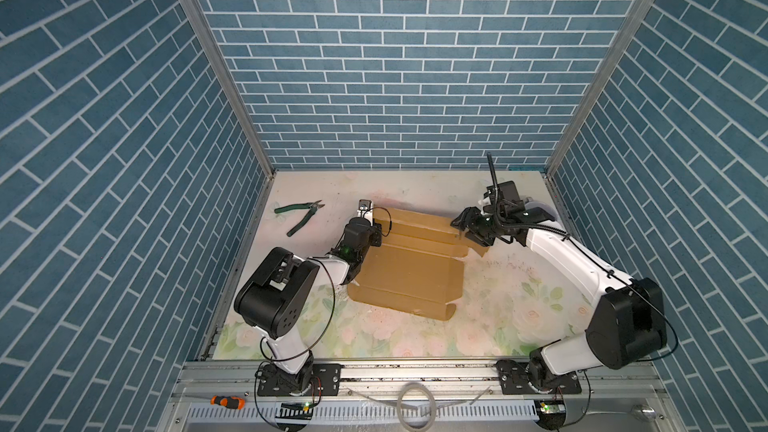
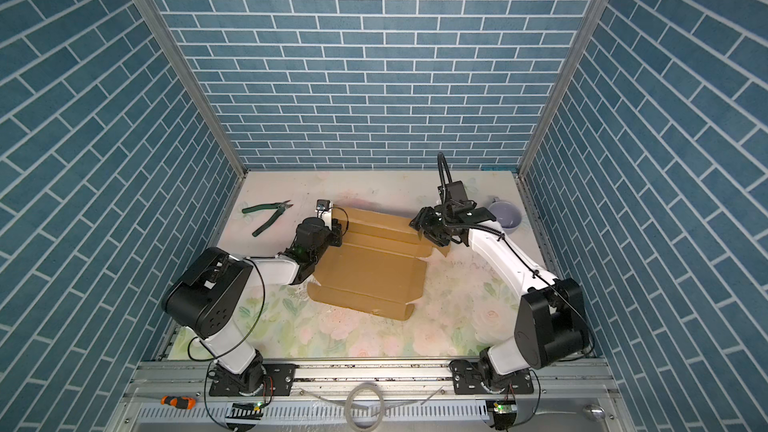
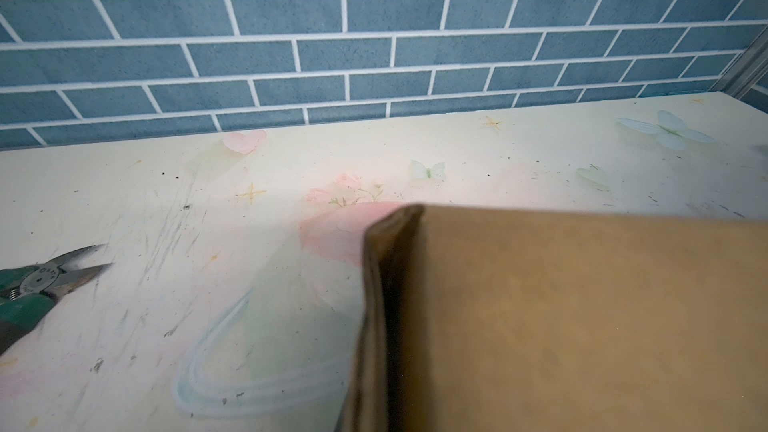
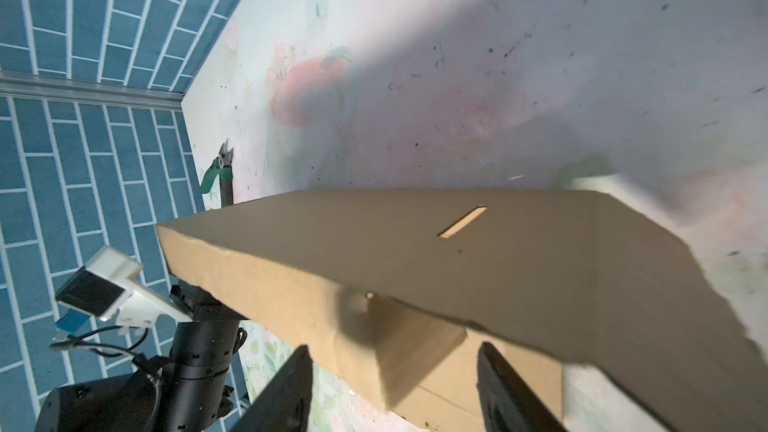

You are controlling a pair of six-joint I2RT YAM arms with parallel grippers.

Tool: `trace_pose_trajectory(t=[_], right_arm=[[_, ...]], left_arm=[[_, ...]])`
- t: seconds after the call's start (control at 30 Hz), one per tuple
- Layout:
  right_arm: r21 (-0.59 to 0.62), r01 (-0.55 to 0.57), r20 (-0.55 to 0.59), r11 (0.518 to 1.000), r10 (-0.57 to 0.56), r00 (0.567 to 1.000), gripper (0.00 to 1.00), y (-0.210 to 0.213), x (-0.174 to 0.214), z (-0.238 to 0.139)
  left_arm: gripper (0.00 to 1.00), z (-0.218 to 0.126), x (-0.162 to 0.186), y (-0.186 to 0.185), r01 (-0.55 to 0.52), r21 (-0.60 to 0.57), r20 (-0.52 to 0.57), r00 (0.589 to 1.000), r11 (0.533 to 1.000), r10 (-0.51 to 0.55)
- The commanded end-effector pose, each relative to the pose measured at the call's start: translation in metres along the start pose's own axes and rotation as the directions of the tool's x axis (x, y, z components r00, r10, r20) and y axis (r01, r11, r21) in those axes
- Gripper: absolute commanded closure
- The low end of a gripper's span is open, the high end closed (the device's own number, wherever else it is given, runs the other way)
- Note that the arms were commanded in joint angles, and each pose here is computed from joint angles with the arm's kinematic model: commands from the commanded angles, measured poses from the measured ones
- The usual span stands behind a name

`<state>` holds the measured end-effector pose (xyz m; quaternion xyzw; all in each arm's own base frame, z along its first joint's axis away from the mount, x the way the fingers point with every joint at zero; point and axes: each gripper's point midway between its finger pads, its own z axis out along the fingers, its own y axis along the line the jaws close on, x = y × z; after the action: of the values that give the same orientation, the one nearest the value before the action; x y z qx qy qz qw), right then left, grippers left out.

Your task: Fold the paper box

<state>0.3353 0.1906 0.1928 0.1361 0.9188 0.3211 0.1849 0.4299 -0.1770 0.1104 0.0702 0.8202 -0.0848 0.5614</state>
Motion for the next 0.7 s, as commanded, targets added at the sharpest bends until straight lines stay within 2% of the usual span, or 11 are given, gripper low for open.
trace_pose_trajectory(t=[0.0,0.07,0.13,0.27,0.33,0.43,0.67], right_arm=[[-0.004,0.064,0.027,0.998,-0.064,0.998,0.35,-0.012,-0.002,-0.037],[-0.022,0.075,0.045,0.997,-0.074,0.996,0.35,-0.019,-0.002,-0.05],[0.016,0.088,0.05,0.996,-0.088,0.995,0.38,-0.031,0.005,-0.054],[0.058,-0.024,0.027,0.998,0.023,0.999,0.66,-0.073,0.041,-0.031],[0.077,-0.05,0.04,0.996,0.047,0.998,0.75,-0.085,0.054,-0.018],[0.147,-0.044,0.067,0.988,0.034,0.997,0.8,-0.099,0.061,0.004],[0.281,-0.06,0.179,0.958,0.01,0.984,0.92,-0.131,0.033,0.047]], left_arm=[[1.0,-0.002,-0.008,-0.004,-0.023,0.012,0.027,0.999,1.0,0.022],[1.0,-0.001,-0.006,-0.004,-0.019,0.016,0.018,1.0,1.0,0.018],[1.0,-0.001,-0.004,-0.005,-0.013,0.022,0.007,1.0,1.0,0.013],[1.0,0.001,-0.004,-0.005,0.002,0.015,-0.01,1.0,1.0,-0.002],[1.0,0.002,-0.004,-0.006,0.007,0.018,-0.018,1.0,1.0,-0.006],[1.0,0.003,-0.007,-0.008,0.011,0.027,-0.02,1.0,1.0,-0.01],[1.0,0.008,0.002,-0.009,-0.006,0.026,-0.069,0.998,1.0,0.008]])
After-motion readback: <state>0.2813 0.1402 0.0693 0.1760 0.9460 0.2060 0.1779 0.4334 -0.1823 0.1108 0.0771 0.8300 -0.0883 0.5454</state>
